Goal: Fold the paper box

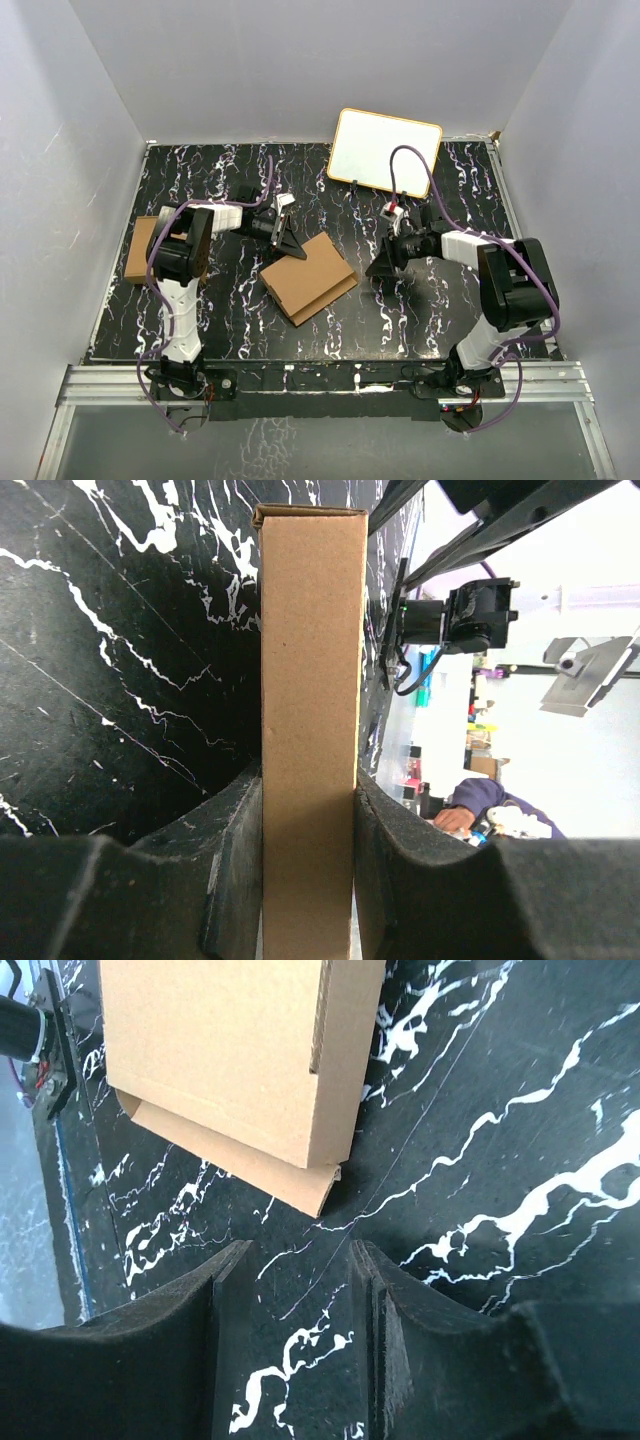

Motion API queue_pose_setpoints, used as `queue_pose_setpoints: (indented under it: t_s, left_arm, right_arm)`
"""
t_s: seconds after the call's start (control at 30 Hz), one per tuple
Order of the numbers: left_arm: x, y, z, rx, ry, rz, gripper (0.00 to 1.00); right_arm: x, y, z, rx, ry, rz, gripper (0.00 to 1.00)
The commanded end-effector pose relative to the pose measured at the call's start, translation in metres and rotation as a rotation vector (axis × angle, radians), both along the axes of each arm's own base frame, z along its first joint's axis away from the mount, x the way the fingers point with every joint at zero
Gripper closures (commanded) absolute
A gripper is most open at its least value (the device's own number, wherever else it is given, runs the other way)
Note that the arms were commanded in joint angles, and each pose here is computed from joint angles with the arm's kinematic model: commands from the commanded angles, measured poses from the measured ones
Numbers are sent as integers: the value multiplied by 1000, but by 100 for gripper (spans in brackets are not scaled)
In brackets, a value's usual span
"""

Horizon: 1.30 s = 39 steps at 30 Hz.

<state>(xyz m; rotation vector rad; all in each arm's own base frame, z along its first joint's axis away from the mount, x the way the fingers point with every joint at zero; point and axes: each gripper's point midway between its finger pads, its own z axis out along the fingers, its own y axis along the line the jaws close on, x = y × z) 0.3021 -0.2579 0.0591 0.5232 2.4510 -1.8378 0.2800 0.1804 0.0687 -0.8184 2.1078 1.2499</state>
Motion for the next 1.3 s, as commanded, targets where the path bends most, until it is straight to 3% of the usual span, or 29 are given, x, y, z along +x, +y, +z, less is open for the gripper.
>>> queue_pose_setpoints:
  t_s: [0.0,0.27,0.7,1.27]
  left_arm:
    - [5,-2,4,-8,30,4,100]
    - [5,-1,3,-5,40,6,100]
    - [5,-2,2,-5,53,12,100]
    - [3,-1,0,2,71,24,100]
  right_arm:
    - [9,16,-2,-3,42,-4,54]
    - [17,26,-18,-93,48,-45,60]
    - [17,31,-21,-55,75,-58,73]
    - [14,31,-21,-63,119,-64,75]
